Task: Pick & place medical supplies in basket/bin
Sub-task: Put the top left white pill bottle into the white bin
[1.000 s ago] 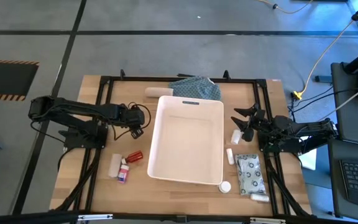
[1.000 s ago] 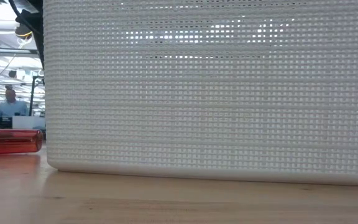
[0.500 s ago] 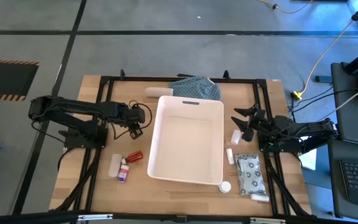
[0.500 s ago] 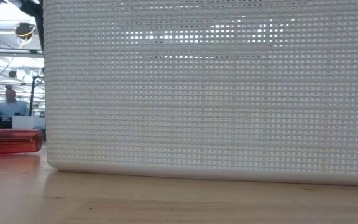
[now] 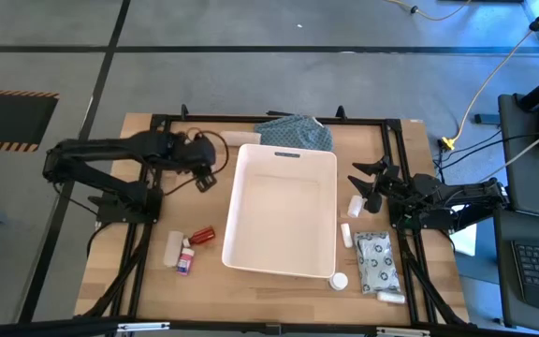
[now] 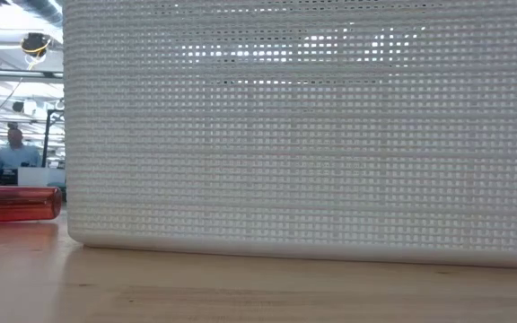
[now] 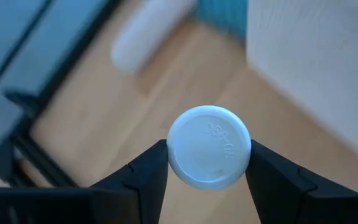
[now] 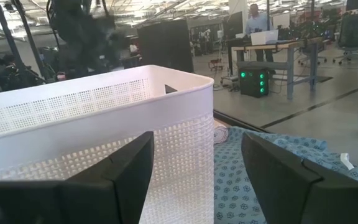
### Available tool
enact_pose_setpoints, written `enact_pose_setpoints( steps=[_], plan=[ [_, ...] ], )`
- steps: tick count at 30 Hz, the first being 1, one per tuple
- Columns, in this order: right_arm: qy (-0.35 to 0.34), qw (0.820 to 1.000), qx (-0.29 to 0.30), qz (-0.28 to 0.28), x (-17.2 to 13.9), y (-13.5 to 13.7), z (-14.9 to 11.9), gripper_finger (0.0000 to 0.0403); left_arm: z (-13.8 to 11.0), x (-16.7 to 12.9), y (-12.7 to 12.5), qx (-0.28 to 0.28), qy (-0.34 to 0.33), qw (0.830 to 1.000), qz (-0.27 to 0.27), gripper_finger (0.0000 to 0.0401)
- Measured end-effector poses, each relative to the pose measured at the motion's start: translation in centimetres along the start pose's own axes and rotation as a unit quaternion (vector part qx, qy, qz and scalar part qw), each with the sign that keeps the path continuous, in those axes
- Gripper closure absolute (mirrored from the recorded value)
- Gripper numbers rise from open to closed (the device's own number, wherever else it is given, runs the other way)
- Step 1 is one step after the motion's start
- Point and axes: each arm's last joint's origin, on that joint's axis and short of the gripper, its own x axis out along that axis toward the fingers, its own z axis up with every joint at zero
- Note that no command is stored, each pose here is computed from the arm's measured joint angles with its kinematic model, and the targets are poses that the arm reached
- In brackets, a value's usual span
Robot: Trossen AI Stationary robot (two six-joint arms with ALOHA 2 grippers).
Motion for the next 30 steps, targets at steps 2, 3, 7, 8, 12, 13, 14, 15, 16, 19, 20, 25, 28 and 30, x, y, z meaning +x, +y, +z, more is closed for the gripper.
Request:
enact_pose_setpoints(
  steps=[2, 3, 7, 8, 12, 13, 14, 15, 16, 19, 20, 25, 28, 30],
  plan=[
    [0.000, 1.000, 0.000, 0.000, 0.0, 0.0, 0.0, 0.0160, 1.2, -1.2, 0.0, -0.003, -0.045, 0.999, -0.011, 0.0216],
    [0.000, 1.000, 0.000, 0.000, 0.0, 0.0, 0.0, 0.0160, 1.7, -1.8, 0.0, -0.004, -0.068, 0.997, -0.020, 0.0216],
    [0.000, 1.000, -0.001, 0.000, 0.0, 0.0, 0.0, 0.0160, 4.0, -3.4, -0.5, 0.001, -0.167, 0.984, -0.065, 0.0215],
    [0.000, 1.000, -0.001, 0.000, 0.0, 0.0, 0.0, 0.0160, 4.4, -3.6, -0.7, 0.007, -0.190, 0.979, -0.080, 0.0215],
    [0.000, 1.000, -0.012, 0.000, 0.0, 0.0, 0.0, 0.0160, 6.4, -3.0, -2.6, 0.049, -0.238, 0.957, -0.156, 0.0215],
    [0.000, 1.000, -0.015, 0.001, 0.0, 0.0, 0.0, 0.0160, 6.8, -2.5, -3.3, 0.063, -0.239, 0.953, -0.173, 0.0215],
    [0.000, 1.000, -0.016, 0.001, 0.0, 0.0, 0.0, 0.0160, 7.3, -1.8, -4.2, 0.081, -0.241, 0.949, -0.189, 0.0215],
    [0.000, 1.000, -0.019, 0.001, 0.0, 0.0, 0.0, 0.0160, 7.7, -1.0, -5.1, 0.099, -0.240, 0.944, -0.203, 0.0215],
    [0.000, 1.000, -0.023, 0.001, 0.0, 0.0, 0.0, 0.0160, 8.0, -0.1, -6.0, 0.117, -0.236, 0.941, -0.214, 0.0215],
    [0.000, 1.000, -0.026, 0.001, 0.0, 0.0, 0.0, 0.0160, 8.9, 3.2, -8.8, 0.153, -0.219, 0.934, -0.236, 0.0215],
    [0.000, 1.000, -0.026, 0.001, 0.0, 0.0, 0.0, 0.0160, 9.0, 4.4, -9.6, 0.160, -0.211, 0.935, -0.238, 0.0215],
    [0.000, 1.000, -0.026, 0.001, 0.0, 0.0, 0.0, 0.0160, 9.2, 10.2, -12.7, 0.184, -0.164, 0.942, -0.228, 0.0215],
    [0.000, 1.000, -0.026, 0.001, 0.0, 0.0, 0.0, 0.0160, 9.2, 12.6, -13.9, 0.197, -0.131, 0.946, -0.220, 0.0215],
    [0.000, 1.000, -0.026, 0.001, 0.0, 0.0, 0.0, 0.0160, 9.3, 13.8, -14.5, 0.201, -0.114, 0.949, -0.216, 0.0215]
  ],
)
